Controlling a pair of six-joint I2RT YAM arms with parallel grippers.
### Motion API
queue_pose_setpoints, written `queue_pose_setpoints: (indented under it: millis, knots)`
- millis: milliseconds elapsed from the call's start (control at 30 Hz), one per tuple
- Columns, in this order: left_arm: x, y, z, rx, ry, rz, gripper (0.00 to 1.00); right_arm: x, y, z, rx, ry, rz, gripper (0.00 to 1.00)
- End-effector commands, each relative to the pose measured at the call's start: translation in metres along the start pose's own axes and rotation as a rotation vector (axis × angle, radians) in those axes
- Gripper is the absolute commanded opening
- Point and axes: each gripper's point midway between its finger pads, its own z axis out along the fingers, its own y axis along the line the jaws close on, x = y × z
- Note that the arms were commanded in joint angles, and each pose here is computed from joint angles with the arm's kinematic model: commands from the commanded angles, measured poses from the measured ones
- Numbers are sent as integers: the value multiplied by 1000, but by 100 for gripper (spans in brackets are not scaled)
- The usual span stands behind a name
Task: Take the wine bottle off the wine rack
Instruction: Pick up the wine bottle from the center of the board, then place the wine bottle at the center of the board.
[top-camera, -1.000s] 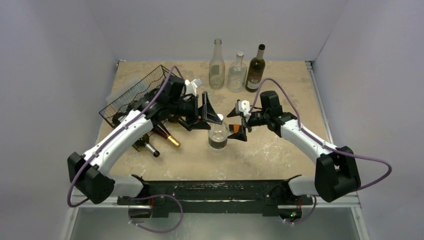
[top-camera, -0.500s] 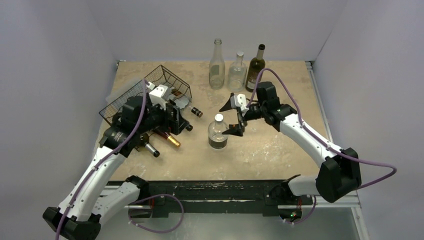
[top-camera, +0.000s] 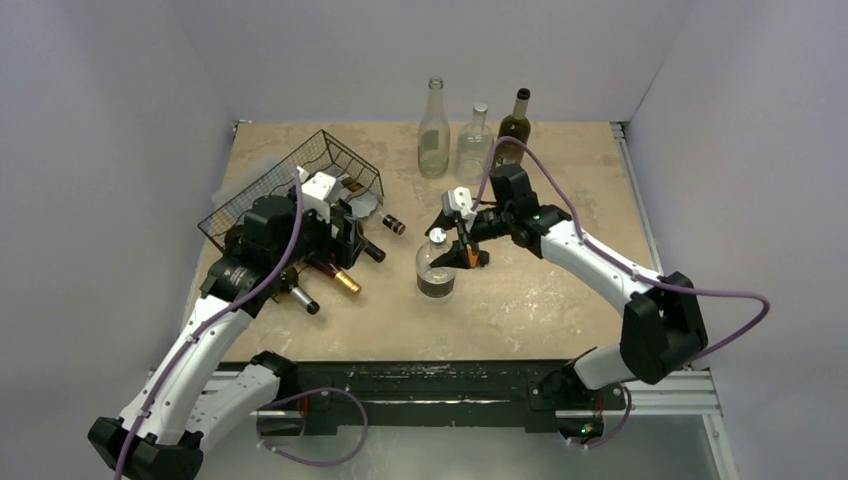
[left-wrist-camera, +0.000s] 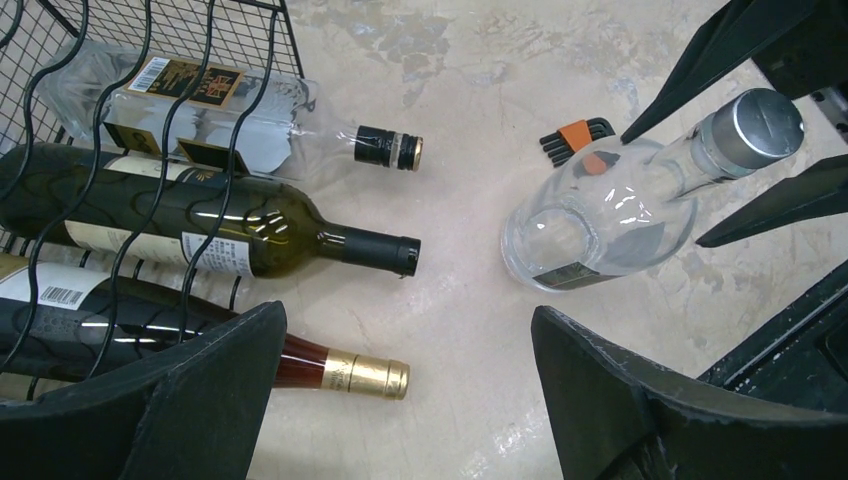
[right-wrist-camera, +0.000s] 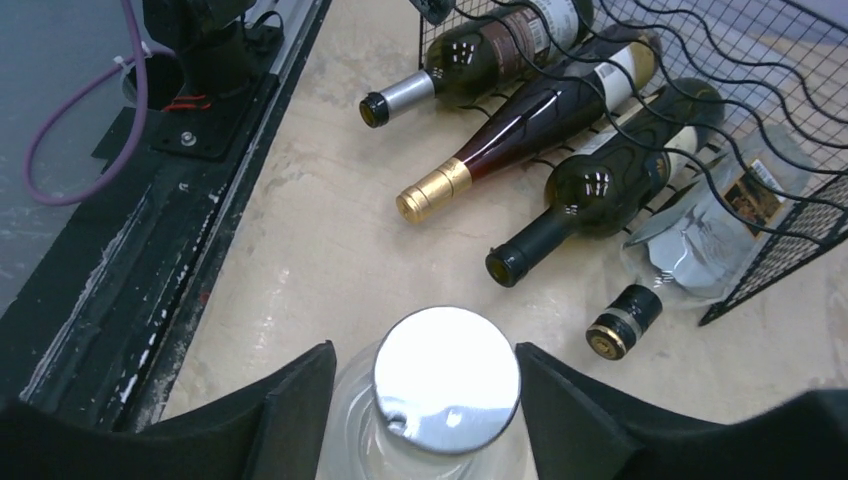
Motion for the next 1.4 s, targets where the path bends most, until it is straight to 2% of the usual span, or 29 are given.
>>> queue_pose_setpoints:
  millis: [0, 167, 367, 433, 600, 900, 1133, 1367]
  knots:
    - [-8, 9, 1, -36, -32, 42, 93, -5, -5, 14, -25, 23, 13, 65]
    - [-10, 7, 0, -26, -39, 46, 92, 3, 1, 14, -28, 31, 21, 45]
    - [-11, 6, 1, -18, -37, 43, 92, -3, 3, 10, -43, 37, 20, 8]
    - [-12, 5, 0, -17, -41, 43, 92, -11, 3, 6, -53, 43, 10, 0]
    - [-14, 7, -2, -30, -54, 43, 92, -43, -1, -24, -50, 8, -6, 0]
    - [-17, 14, -4, -54, -63, 24, 92, -71, -29, -110, 194, -64, -16, 0]
    - [-18, 18, -4, -65, -66, 18, 92, -54, -82, -171, 490, -9, 53, 0]
    - [-17, 17, -3, -59, -63, 14, 92, -36, -139, -209, 760, 63, 110, 0]
